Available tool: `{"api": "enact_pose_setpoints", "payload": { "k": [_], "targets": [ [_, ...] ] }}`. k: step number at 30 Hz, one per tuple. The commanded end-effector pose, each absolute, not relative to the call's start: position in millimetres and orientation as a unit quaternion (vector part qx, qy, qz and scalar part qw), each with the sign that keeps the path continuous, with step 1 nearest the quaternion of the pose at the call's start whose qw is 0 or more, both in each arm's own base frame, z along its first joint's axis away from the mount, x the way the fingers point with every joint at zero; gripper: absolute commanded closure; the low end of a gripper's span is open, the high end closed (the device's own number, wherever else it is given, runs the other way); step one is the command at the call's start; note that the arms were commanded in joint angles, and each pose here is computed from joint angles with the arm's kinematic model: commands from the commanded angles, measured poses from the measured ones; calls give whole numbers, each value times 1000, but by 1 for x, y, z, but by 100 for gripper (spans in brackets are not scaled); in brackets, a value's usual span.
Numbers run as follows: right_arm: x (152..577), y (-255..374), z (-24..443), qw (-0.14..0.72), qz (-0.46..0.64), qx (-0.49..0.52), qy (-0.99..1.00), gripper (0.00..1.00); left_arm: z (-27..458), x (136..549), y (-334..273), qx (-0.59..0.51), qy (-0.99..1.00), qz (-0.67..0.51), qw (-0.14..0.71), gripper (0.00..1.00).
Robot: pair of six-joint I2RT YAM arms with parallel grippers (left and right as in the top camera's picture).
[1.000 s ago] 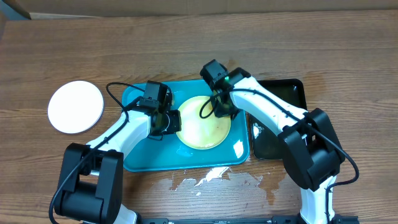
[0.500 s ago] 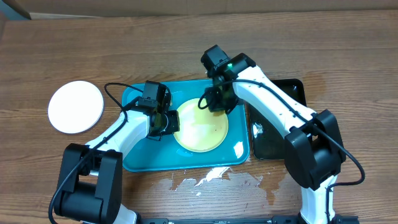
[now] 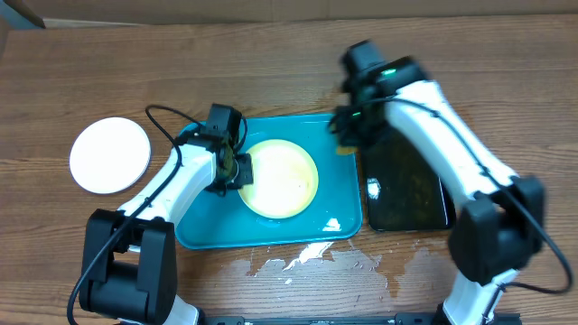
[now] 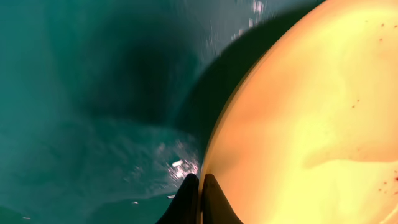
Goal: Clean dirty plates on tray and stack at the side
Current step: 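Move the sponge back into the black tray with right gripper, then tilt the yellow plate up with left gripper and scrub it with sponge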
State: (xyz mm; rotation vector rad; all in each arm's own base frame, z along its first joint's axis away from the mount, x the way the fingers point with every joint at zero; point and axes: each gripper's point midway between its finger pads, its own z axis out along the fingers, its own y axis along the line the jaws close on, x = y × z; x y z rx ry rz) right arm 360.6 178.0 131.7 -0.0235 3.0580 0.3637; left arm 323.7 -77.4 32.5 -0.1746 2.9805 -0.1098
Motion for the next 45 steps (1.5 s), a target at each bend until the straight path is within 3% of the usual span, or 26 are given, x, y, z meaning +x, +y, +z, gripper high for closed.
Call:
{"api": "enact_pose_setpoints", "payload": {
  "k": [1,8,17,25,36,45],
  "targets": [
    [367,142,151,48,115,27,992,96,48,345,-60,-67,992,10,110,96],
    [365,86,148,18,102,98,990,96,75,366,-62,-67,988,11,140,96],
    [360,102,151,10,136,53,989,96,86,374,-84,-41,986,8,164,96],
    [347,178,174,0,292,-50,955,96,88,374,-95,-36,984,17,175,96],
    [318,266,175,14,306,-168,937,96,88,374,-94,-38,984,20,175,96],
    [316,316,151,35,322,-146,935,96,88,374,-94,-38,984,20,174,96]
  ]
}}
